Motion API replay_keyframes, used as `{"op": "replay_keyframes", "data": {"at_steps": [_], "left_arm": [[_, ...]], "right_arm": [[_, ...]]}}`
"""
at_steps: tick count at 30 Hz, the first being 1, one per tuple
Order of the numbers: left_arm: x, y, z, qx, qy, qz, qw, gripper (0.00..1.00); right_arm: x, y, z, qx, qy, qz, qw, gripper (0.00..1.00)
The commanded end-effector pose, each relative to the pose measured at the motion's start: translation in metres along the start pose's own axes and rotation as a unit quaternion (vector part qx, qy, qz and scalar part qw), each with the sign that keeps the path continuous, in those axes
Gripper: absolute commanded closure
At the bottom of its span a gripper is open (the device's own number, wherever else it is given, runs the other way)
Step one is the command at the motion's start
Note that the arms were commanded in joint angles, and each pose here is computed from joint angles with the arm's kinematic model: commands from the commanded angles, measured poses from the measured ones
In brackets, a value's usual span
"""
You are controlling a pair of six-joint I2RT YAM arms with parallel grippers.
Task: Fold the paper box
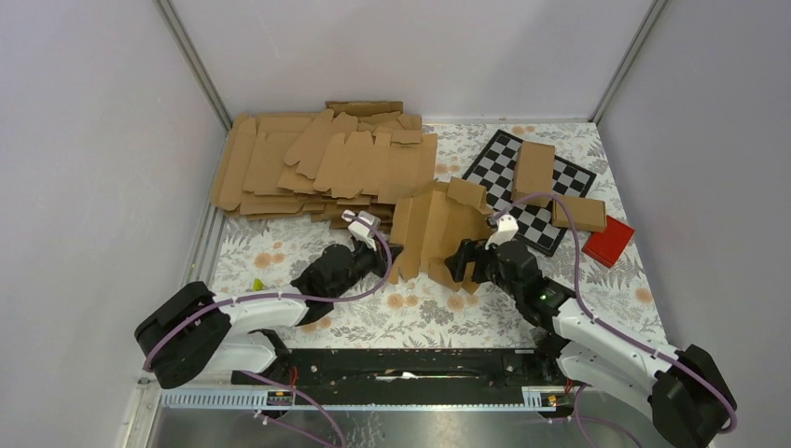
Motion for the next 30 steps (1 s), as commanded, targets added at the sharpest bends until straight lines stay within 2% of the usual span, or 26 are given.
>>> {"op": "replay_keyframes", "data": {"at_steps": [1, 3, 7, 11, 12, 13, 15, 16, 22, 25, 27, 30], "left_arm": [[0.003, -0.006, 0.013, -0.025, -0.068, -0.015, 0.997, 1.00], [0.003, -0.006, 0.014, -0.024, -0.071, -0.016, 0.997, 1.00], [0.001, -0.004, 0.014, -0.023, -0.087, -0.021, 0.996, 1.00], [-0.001, -0.003, 0.015, -0.014, -0.099, -0.025, 0.995, 1.00], [-0.001, -0.002, 0.015, -0.011, -0.098, -0.021, 0.995, 0.99], [0.001, -0.001, 0.015, -0.007, -0.096, -0.012, 0.995, 0.89], [0.004, 0.003, 0.015, -0.001, -0.092, 0.011, 0.996, 0.68], [0.005, 0.005, 0.016, 0.002, -0.090, 0.021, 0.996, 0.62], [0.011, 0.005, 0.035, 0.014, -0.079, 0.049, 0.996, 0.45], [0.016, 0.009, 0.042, -0.008, -0.066, 0.043, 0.997, 0.42], [0.025, 0.016, 0.044, -0.037, -0.036, 0.060, 0.997, 0.43], [0.036, 0.024, 0.044, -0.069, 0.004, 0.073, 0.995, 0.49]], "right_arm": [[-0.007, -0.007, 0.015, -0.009, -0.057, -0.040, 0.998, 0.12], [-0.009, -0.011, 0.019, -0.005, -0.064, -0.061, 0.996, 0.23], [-0.011, -0.020, 0.022, -0.015, -0.067, -0.108, 0.992, 0.37], [-0.012, -0.023, 0.029, -0.030, -0.072, -0.125, 0.989, 0.63], [-0.012, -0.022, 0.032, -0.037, -0.076, -0.118, 0.989, 0.70], [-0.013, -0.020, 0.034, -0.045, -0.080, -0.106, 0.990, 0.74], [-0.016, -0.017, 0.037, -0.057, -0.096, -0.085, 0.990, 0.78], [-0.016, -0.016, 0.037, -0.063, -0.101, -0.077, 0.990, 0.80], [-0.024, -0.012, 0.038, -0.089, -0.116, -0.046, 0.988, 0.86], [-0.024, -0.013, 0.036, -0.091, -0.117, -0.046, 0.988, 0.88], [-0.024, -0.013, 0.036, -0.089, -0.113, -0.046, 0.989, 0.88], [-0.023, -0.013, 0.035, -0.086, -0.103, -0.049, 0.990, 0.91]]}}
Point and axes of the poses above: each gripper's point midway between its finger pads, its own x axis out along the fingers, its own y axis along the line the jaws close on, z = x × y, the point moved 8 cm from there along -x, back along the fingers, and after that the axes turned 15 degrees about -x, right-handed, at the moved point
